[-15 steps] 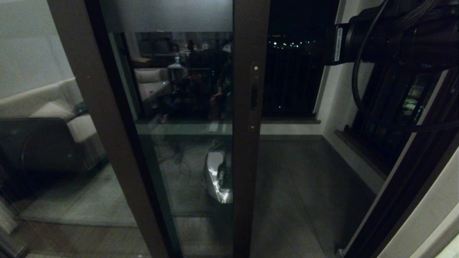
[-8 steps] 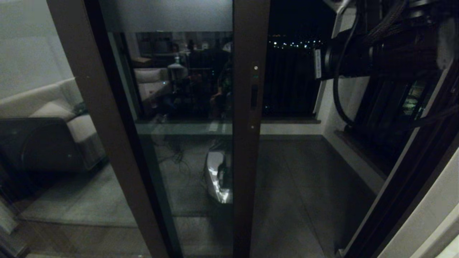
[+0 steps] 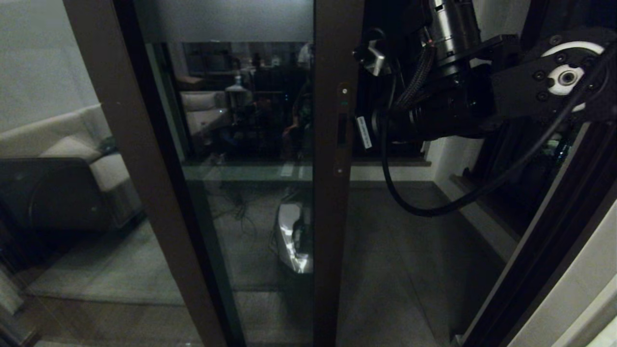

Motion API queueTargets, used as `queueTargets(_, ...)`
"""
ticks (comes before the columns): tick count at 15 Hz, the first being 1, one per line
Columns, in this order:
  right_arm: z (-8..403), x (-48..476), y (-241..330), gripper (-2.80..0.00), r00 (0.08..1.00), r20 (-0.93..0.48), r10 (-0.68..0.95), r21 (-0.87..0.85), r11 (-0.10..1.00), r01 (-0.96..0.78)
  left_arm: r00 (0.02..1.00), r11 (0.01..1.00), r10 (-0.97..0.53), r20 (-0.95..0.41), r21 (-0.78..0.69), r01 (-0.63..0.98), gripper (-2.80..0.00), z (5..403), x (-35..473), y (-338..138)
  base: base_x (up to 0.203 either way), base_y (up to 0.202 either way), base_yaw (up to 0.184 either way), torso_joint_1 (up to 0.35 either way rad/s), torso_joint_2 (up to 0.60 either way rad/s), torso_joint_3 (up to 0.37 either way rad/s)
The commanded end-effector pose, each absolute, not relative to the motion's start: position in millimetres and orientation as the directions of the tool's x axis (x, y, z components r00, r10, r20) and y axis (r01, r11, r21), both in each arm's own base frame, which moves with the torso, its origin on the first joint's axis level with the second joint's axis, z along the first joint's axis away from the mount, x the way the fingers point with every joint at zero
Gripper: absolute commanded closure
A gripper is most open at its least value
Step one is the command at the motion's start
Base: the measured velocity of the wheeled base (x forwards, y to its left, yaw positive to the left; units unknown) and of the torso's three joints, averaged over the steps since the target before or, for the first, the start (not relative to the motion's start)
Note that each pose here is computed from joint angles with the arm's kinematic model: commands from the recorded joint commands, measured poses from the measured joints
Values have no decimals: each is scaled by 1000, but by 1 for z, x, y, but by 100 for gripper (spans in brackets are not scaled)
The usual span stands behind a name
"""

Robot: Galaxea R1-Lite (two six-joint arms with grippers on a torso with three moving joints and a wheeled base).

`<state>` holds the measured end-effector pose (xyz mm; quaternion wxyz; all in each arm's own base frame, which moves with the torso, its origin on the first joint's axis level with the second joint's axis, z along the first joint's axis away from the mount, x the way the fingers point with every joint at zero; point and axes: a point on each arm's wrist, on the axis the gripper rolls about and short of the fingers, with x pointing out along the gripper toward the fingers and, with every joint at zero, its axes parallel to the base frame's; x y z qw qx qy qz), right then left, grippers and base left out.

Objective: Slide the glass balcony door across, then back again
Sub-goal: Close the slid door

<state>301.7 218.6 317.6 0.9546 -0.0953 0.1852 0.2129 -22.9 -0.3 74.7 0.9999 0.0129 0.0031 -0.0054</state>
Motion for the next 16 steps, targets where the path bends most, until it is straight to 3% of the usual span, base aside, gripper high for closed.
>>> queueTargets(1, 313, 308, 221, -280, 865, -396, 307, -132, 914, -384, 1000, 1000, -11, -9, 26, 11, 0, 74, -23, 0, 0, 0, 0, 0, 0, 0)
queueTargets(7, 315, 308, 218, -280, 884, -383, 269, -149, 926, -347, 1000, 1000, -11, -9, 24, 11, 0, 74, -23, 0, 0, 0, 0, 0, 0, 0)
queueTargets(16, 288, 350, 225, -280, 914, -338, 225, -179, 938, -297, 1000, 1000, -11, -9, 26, 11, 0, 74, -23, 0, 0, 0, 0, 0, 0, 0)
